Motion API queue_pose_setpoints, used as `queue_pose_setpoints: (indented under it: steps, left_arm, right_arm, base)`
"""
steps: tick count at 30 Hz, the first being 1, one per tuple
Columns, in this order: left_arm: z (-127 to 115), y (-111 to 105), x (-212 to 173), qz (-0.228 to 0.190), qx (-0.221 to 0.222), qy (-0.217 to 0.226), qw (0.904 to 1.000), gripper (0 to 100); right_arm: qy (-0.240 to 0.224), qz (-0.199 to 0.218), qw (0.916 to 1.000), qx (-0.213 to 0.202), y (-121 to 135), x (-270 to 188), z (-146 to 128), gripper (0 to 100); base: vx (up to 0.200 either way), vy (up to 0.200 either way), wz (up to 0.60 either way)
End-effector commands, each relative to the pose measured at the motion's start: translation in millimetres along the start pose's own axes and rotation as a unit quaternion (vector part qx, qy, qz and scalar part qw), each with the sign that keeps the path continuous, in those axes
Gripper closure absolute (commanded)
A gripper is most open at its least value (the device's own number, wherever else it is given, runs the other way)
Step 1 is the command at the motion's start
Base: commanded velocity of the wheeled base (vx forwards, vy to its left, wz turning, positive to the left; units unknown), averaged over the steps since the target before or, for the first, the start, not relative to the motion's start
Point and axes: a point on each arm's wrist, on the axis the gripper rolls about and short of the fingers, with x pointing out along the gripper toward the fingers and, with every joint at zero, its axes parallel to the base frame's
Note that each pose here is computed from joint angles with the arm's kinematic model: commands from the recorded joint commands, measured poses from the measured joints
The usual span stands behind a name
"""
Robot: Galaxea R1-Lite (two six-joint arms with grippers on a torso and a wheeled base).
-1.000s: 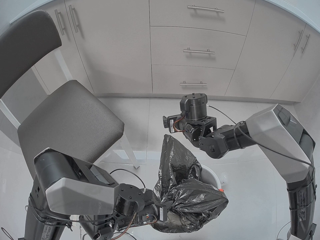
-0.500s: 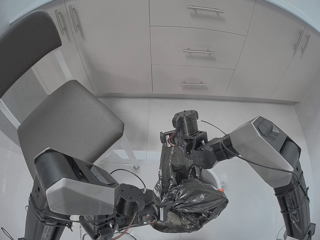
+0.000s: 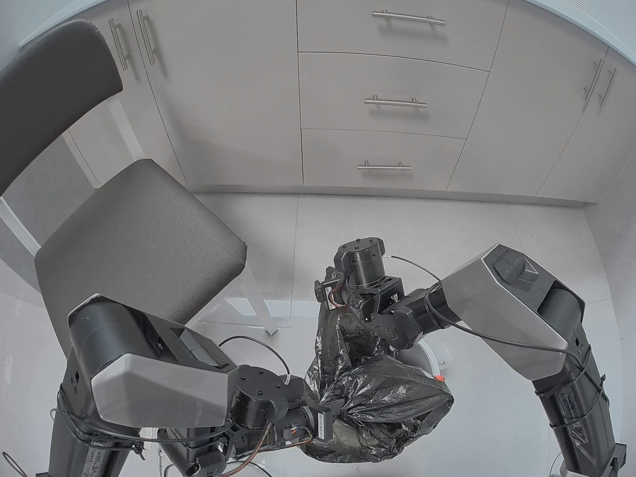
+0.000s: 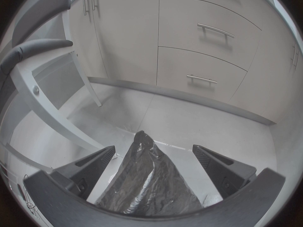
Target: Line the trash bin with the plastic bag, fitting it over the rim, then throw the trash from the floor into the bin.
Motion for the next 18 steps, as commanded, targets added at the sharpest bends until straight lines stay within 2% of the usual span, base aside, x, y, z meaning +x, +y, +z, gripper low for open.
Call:
queue_pose_setpoints:
  steps: [1, 18]
  left_arm:
    - [-0.1, 0.1, 0.0, 0.0, 0.0, 0.0, 1.0, 100]
    - [-1.3, -0.2, 0.5, 0.0, 0.001, 0.002, 1.0, 100]
  right_arm:
    - [0.008, 0.0, 1.0, -0.004, 0.8, 2.4, -7.0, 0]
    - [0.01, 0.0, 0.9999, -0.009, 1.5, 2.2, -8.9, 0]
  base:
    - [0.0, 0.0, 0.0]
    - [0.0, 0.0, 0.0]
